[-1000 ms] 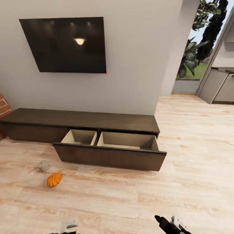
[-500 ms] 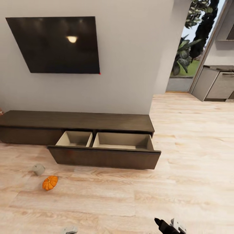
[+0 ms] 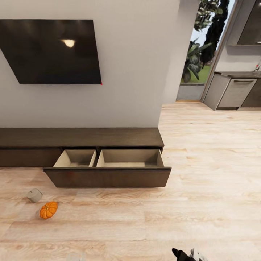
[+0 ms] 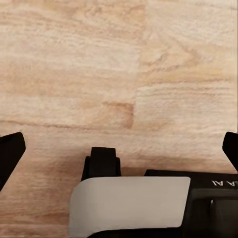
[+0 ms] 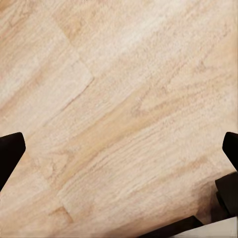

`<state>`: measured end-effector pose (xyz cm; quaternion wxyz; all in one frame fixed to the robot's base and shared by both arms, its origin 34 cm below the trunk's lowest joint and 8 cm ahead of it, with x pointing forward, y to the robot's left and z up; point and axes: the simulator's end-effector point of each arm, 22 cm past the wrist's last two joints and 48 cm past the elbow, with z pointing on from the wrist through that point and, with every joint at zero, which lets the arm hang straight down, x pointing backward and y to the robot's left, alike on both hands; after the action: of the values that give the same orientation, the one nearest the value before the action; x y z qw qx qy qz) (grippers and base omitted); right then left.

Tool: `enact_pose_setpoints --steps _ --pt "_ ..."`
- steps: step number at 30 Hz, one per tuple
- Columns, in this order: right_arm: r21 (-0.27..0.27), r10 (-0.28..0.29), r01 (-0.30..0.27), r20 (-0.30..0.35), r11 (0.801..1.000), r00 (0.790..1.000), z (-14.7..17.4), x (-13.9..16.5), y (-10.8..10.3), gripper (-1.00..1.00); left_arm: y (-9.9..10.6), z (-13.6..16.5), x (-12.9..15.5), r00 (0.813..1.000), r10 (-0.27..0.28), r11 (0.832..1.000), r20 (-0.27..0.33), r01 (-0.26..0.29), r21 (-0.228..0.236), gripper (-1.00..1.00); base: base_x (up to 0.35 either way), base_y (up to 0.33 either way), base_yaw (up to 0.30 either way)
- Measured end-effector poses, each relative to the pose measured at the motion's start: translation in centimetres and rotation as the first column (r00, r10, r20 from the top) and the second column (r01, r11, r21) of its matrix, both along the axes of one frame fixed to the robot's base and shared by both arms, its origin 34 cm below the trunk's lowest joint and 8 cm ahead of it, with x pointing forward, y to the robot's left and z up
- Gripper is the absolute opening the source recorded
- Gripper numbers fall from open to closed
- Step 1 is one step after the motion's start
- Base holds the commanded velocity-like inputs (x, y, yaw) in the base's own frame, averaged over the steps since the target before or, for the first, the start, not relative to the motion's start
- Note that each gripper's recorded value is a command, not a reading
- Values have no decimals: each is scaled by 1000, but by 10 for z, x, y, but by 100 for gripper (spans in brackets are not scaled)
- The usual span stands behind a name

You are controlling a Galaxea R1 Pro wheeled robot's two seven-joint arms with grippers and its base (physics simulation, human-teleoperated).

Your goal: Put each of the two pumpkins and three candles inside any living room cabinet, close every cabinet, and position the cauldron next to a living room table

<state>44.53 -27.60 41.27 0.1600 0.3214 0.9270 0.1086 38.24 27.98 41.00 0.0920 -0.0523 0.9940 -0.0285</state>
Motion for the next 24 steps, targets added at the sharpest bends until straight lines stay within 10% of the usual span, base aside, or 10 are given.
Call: enact_pose_setpoints --steps 24 --pt "-3 24 -24 11 1000 1000 4 1 0 100 -12 -7 -47 997 8 1000 -78 -10 -23 100 22 51 0"
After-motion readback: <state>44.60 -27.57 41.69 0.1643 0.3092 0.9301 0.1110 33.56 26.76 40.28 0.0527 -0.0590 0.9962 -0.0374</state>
